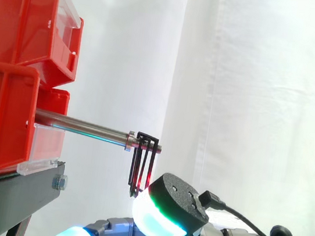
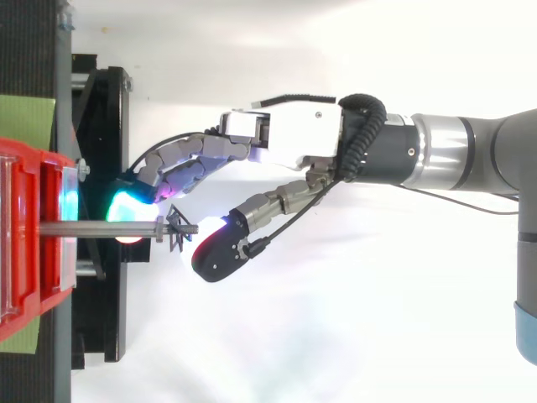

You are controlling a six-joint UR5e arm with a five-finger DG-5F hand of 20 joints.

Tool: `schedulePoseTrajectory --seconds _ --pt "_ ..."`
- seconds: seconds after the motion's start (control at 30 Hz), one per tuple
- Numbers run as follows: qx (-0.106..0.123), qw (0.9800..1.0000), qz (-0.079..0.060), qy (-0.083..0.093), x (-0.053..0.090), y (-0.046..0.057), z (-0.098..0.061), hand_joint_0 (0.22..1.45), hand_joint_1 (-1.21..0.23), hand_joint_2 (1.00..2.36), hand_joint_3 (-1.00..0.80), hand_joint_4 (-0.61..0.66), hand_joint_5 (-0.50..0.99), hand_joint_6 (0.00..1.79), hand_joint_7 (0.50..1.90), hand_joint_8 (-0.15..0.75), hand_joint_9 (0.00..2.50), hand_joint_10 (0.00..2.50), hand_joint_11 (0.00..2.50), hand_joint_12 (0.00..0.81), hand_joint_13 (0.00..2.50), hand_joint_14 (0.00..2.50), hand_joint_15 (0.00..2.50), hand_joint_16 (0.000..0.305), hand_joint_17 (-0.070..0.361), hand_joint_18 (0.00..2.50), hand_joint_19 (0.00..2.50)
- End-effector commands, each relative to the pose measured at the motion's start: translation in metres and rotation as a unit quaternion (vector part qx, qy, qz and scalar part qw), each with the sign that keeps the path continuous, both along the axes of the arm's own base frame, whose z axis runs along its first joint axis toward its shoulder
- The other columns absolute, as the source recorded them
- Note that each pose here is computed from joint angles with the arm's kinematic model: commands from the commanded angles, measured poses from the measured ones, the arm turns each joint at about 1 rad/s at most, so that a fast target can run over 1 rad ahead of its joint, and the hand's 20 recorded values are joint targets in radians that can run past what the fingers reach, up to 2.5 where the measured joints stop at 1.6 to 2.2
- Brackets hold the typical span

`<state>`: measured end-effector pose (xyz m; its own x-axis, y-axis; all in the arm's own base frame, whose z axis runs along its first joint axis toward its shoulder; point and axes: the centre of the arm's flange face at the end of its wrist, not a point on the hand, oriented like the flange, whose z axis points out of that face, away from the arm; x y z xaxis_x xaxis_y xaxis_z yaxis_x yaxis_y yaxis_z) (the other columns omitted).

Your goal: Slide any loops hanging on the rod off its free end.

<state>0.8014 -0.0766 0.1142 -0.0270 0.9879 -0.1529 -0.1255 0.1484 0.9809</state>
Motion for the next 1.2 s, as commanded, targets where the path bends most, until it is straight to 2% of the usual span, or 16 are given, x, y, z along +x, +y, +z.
schedulePoseTrajectory --seconds 0.0,0.17,0.27,0.33,0.47,0.63,0.97,1.03,1.1,1.17 --pt "-0.002 1.0000 0.000 0.007 -0.001 -0.002 0.000 0.56 -0.54 1.00 -0.50 0.24 -0.20 0.50 0.79 0.285 0.62 0.00 0.00 0.334 0.53 0.00 0.00 0.050 0.113 0.58 0.33" --pt "0.000 1.0000 0.001 0.009 -0.001 -0.003 -0.001 0.56 -0.55 1.00 -0.50 0.24 -0.20 0.50 0.79 0.286 0.63 0.00 0.00 0.334 0.53 0.00 0.00 0.050 0.113 0.59 0.33" --pt "0.004 0.9999 0.008 0.009 -0.002 -0.001 0.000 0.56 -0.55 1.00 -0.50 0.24 -0.20 0.50 0.79 0.289 0.64 0.00 0.00 0.332 0.54 0.00 0.00 0.050 0.113 0.60 0.33" --pt "0.016 0.9998 0.011 0.002 -0.001 -0.003 0.012 0.56 -0.55 1.00 -0.50 0.24 -0.20 0.50 0.79 0.287 0.64 0.00 0.00 0.332 0.54 0.00 0.00 0.050 0.114 0.60 0.33" --pt "0.015 0.9999 0.009 0.001 -0.008 -0.006 0.027 0.56 -0.55 1.00 -0.50 0.24 -0.20 0.50 0.78 0.285 0.64 0.00 0.00 0.330 0.54 0.00 0.00 0.050 0.113 0.60 0.33" --pt "0.016 0.9998 0.006 0.013 -0.021 -0.009 0.025 0.56 -0.55 1.00 -0.50 0.24 -0.20 0.50 0.78 0.286 0.64 0.00 0.00 0.330 0.55 0.00 0.00 0.050 0.113 0.60 0.33" --pt "0.017 0.9998 0.006 0.013 -0.022 -0.012 0.026 0.58 -0.56 1.00 -0.50 0.24 -0.19 0.50 0.79 0.287 0.65 0.00 0.00 0.328 0.56 0.00 0.00 0.050 0.112 0.60 0.33" --pt "0.018 0.9998 0.004 0.010 -0.021 -0.013 0.029 0.58 -0.58 1.00 -0.50 0.25 -0.19 0.50 0.83 0.286 0.65 0.00 0.00 0.326 0.56 0.00 0.00 0.050 0.112 0.61 0.32" --pt "0.020 0.9997 0.003 0.009 -0.021 -0.015 0.029 0.59 -0.61 1.00 -0.50 0.26 -0.19 0.50 0.96 0.283 0.64 0.00 0.02 0.326 0.56 0.00 0.00 0.050 0.113 0.61 0.32" --pt "0.018 0.9998 0.004 0.009 -0.021 -0.014 0.029 0.59 -0.63 1.00 -0.50 0.26 -0.19 0.50 1.01 0.281 0.62 0.00 0.03 0.327 0.56 0.00 0.00 0.050 0.113 0.61 0.31"
